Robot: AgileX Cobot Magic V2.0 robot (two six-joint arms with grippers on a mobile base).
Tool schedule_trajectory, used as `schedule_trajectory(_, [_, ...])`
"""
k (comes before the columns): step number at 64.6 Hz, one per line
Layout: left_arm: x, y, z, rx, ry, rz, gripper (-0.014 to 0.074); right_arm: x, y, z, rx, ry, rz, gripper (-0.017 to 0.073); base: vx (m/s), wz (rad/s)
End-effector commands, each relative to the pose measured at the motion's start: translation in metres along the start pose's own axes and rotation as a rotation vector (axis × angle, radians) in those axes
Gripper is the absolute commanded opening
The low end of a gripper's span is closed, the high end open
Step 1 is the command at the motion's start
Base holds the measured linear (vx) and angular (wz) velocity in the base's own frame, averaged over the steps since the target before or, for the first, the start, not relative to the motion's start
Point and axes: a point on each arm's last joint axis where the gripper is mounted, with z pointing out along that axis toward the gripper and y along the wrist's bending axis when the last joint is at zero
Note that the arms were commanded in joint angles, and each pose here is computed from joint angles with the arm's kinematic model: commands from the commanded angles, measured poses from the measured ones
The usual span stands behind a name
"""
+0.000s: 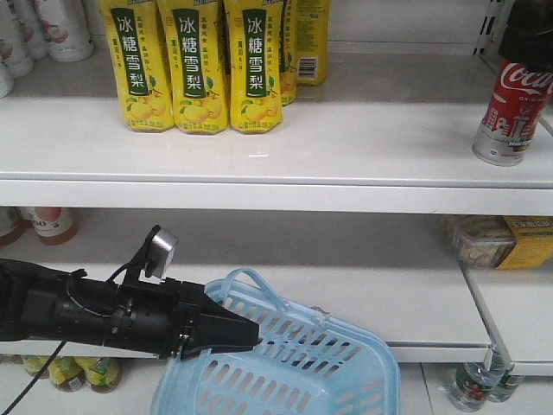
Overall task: Place coke in basket with both arms
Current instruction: 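Close the right gripper on the Coca-Cola bottle and lift it off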
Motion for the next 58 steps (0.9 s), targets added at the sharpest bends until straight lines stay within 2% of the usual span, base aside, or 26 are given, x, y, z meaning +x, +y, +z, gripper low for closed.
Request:
schedule_trajectory(1, [-0.005, -0.023, -0.004, 0.101, -0.046, 0.048, -0.0006, -0.027, -0.001, -0.007, 0.004, -0.144, 0.000, 0.0298, 0.00, 0.00])
schedule_trajectory(14, [-0.005, -0.023, -0.004, 0.101, -0.046, 0.048, -0.0006, -0.035, -0.001, -0.020, 0.003, -0.180, 0.000, -0.0017, 0.00, 0.00])
schedule_trajectory(39, [-0.005, -0.023, -0.004, 0.101, -0.046, 0.048, -0.0006, -0.057, 0.000, -0.080, 0.003, -0.208, -0.014, -0.0009, 0.00, 0.00])
schedule_trajectory(58, [-0.005, -0.023, -0.004, 0.101, -0.046, 0.048, -0.0006, -0.055, 0.001, -0.139, -0.014, -0.109, -0.011, -0.0008, 0.00, 0.00])
